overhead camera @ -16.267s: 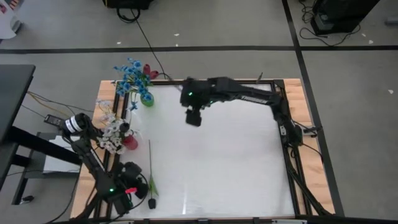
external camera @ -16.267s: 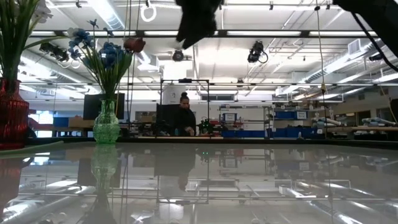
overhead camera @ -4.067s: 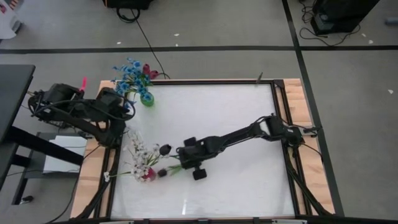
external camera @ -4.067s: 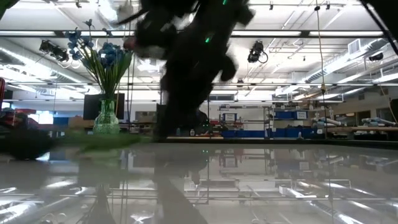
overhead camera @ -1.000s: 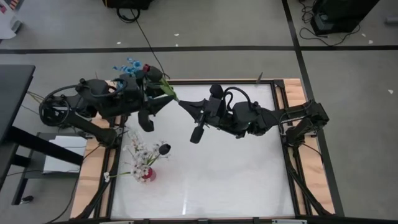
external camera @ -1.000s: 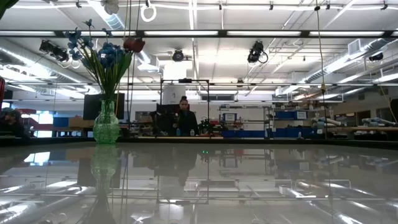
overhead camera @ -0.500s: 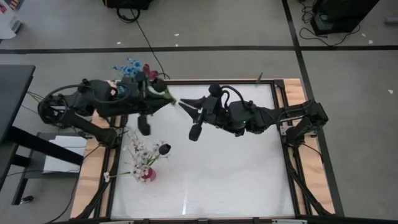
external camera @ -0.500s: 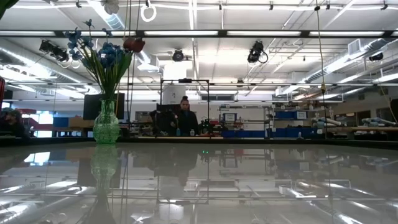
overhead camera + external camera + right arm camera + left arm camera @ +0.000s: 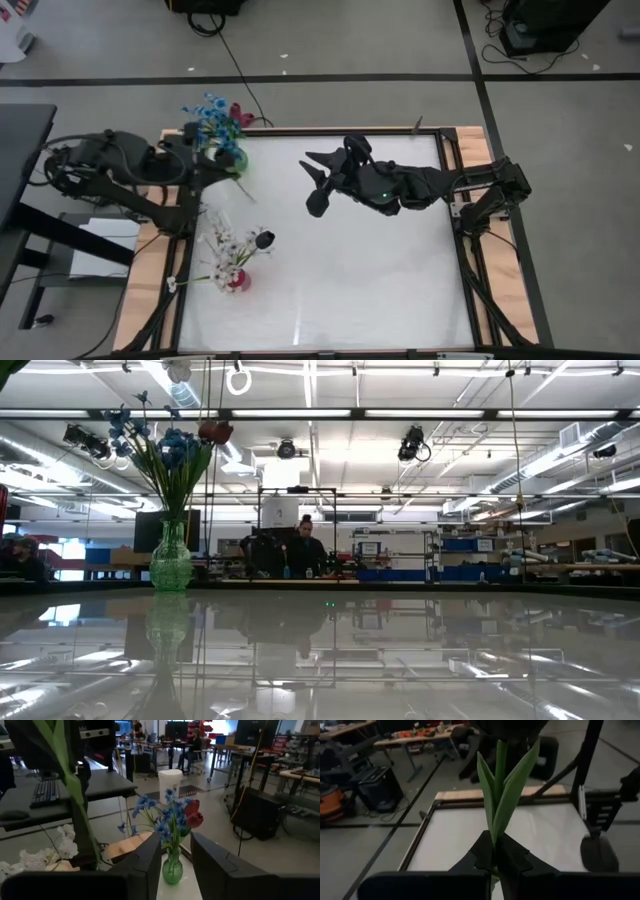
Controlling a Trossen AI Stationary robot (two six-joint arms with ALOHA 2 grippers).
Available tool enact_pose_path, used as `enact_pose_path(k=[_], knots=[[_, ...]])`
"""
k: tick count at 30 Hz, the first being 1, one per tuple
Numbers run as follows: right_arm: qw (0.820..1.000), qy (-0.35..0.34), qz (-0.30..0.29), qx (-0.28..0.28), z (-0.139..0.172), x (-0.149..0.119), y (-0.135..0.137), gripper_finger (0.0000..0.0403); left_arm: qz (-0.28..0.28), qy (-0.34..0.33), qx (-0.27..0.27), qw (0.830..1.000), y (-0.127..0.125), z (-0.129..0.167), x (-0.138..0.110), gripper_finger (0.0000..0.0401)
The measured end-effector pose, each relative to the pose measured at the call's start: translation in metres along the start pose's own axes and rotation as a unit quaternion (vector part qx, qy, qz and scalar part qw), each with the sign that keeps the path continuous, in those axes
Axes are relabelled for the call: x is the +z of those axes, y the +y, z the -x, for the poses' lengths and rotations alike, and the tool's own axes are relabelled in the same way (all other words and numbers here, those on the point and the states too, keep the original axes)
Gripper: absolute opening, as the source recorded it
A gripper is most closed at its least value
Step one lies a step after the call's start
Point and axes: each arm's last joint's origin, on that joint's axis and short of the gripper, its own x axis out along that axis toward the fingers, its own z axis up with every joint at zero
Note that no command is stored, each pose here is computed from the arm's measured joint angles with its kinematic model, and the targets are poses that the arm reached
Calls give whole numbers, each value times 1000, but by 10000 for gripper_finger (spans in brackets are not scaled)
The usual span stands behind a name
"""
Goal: Sort flowers into vase by color
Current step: Put the black tulip into the red vase
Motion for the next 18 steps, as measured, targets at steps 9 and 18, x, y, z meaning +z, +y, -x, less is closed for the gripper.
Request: enact_pose_path(k=[9, 18], knots=[[1000, 13, -15, -22, -2, -3, -4, 110, -1, 25, 10, 1000, 15, 35, -16, 19], [996, 41, -68, -48, -11, -10, -17, 110, 54, 85, 43, 994, 18, 38, -30, 16]])
